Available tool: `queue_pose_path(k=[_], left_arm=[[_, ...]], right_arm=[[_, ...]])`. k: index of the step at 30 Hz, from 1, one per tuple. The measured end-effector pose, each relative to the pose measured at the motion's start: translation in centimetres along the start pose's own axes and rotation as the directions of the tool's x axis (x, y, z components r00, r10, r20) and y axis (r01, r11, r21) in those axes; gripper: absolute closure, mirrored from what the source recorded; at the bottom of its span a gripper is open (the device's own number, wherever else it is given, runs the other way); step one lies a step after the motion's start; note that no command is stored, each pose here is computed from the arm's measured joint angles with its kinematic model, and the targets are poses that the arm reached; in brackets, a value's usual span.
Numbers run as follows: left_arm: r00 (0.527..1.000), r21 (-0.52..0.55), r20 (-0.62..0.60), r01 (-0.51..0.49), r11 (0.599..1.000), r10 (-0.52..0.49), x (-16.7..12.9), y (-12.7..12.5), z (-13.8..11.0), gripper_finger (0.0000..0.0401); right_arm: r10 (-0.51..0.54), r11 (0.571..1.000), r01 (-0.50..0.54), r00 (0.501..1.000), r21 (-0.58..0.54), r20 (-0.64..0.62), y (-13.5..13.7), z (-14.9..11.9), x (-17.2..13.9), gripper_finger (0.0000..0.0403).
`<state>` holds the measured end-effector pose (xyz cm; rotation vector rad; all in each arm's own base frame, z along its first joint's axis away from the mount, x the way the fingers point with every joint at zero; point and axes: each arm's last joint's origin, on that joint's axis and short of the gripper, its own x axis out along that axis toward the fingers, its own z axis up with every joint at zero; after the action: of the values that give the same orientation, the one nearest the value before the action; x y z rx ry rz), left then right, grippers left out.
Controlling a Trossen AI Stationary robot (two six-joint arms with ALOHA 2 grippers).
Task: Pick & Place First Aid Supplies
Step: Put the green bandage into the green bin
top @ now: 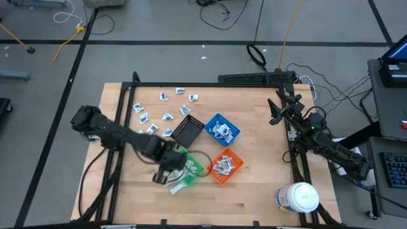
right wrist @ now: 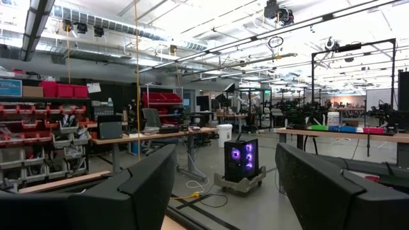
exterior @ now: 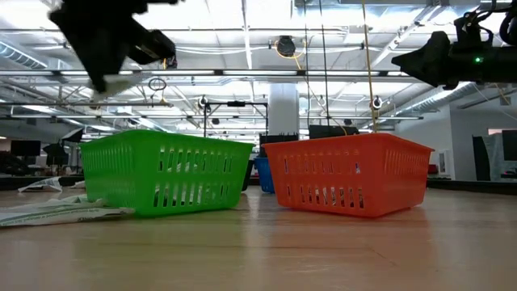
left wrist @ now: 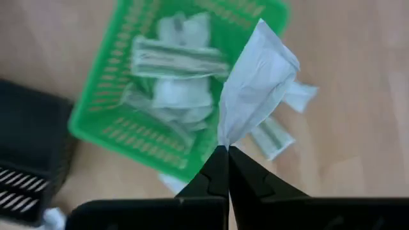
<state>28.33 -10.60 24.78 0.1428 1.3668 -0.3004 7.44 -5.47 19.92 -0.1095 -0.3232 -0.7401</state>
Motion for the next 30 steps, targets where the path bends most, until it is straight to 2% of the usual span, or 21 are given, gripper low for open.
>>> queue_pose_path(k=[5, 10, 13, 19, 24, 30], left_arm=[[1.000, -0.020, 0.004, -0.019, 1.000, 0.019, -0.2, 2.8, 0.1, 0.0401], [0.999, -0.049, -0.018, -0.029, 0.998, 0.028, 0.6, 4.2, 0.3, 0.0401], [0.998, -0.049, -0.059, -0.034, 0.998, 0.031, 2.2, 4.3, 0.7, 0.0401], [0.998, -0.029, -0.051, -0.041, 0.999, 0.039, 4.7, 4.0, 1.9, 0.0401], [0.995, -0.018, -0.091, -0.044, 0.999, 0.042, 6.2, 3.3, 2.1, 0.0399], [0.996, -0.089, -0.073, -0.063, 0.994, 0.057, 6.1, 3.3, 2.3, 0.0356]], right_arm=[[0.000, 1.000, 0.000, 1.000, 0.000, 0.000, 0.0, 0.0, 0.0, 0.0140], [0.000, 1.000, 0.000, 1.000, 0.000, 0.000, 0.0, 0.0, 0.0, 0.0140], [0.000, 1.000, 0.000, 1.000, 0.000, 0.000, 0.0, 0.0, 0.0, 0.0140], [0.000, 1.000, 0.000, 1.000, 0.000, 0.000, 0.0, 0.0, 0.0, 0.0140], [0.000, 1.000, 0.000, 1.000, 0.000, 0.000, 0.0, 0.0, 0.0, 0.0140], [0.000, 1.000, 0.000, 1.000, 0.000, 0.000, 0.0, 0.0, 0.0, 0.0140]])
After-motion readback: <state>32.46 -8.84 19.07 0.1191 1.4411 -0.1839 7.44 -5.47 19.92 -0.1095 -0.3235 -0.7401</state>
